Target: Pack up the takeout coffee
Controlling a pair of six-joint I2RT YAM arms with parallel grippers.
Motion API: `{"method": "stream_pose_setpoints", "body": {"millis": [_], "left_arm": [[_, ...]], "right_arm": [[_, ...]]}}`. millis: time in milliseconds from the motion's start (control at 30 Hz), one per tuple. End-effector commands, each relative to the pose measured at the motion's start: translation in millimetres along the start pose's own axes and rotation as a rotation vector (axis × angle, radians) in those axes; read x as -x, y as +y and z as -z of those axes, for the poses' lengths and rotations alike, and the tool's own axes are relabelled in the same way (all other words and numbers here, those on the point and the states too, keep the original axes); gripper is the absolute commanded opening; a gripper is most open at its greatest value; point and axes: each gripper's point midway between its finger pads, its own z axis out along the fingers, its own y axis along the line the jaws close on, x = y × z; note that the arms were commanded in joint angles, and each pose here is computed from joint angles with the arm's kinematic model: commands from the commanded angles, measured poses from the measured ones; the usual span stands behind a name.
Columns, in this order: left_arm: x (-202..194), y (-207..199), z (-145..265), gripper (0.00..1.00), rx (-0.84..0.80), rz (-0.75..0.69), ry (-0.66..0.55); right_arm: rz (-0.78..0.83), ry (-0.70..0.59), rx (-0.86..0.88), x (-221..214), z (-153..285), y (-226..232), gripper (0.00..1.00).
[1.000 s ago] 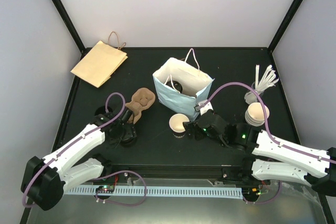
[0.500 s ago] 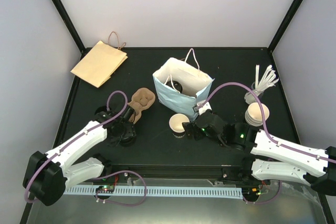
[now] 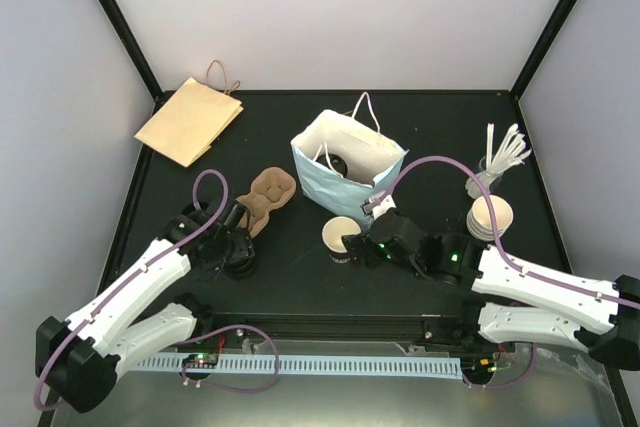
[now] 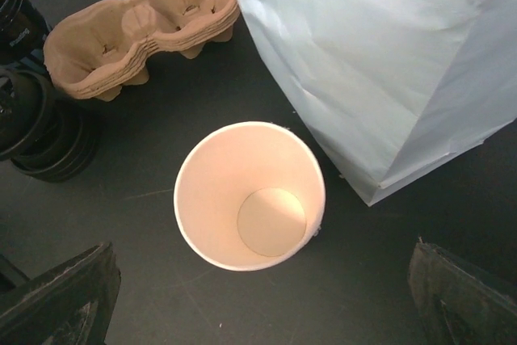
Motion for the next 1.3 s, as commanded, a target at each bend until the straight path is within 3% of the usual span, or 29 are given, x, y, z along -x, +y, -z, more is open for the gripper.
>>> {"method": "stream_pose_setpoints", "body": {"millis": [0,333,500,667,867,1267], "left_arm": [[2.4,-4.6,15.4,0.67,-0.027,0.005,-0.007],[4.4,-18.8,33.7,0.65,-0.108,-0.044,-0.007],[-8.2,-68.0,55.6,0.7,-0.44,-0.257,-0.005],[-23.6,-97.1,73.8,0.71,-0.712,-0.304,-0.017],[-28.8,-118.0,86.5,0.7,-0.793,-0.386,-0.043],[-38.9,-180.6,109.3,0.69,-0.838,-0.757,-0.285]], "right_arm": [[-0.004,-0.016,0.038,9.3,-1.6,11.0,1.0],[-0.004,-0.024,0.047,11.0,-0.5,12.3,1.0],[-0.013,-0.035,0.038,11.1,-0.5,9.6,1.0],[-0.026,-0.023,0.019,10.2,0.0,5.8,1.0],[-0.103,0.015,0.029,4.7,-5.2,-8.7,1.0],[-0.236,0.038,0.066,-0.1,-3.3,-30.0,1.0]]}}
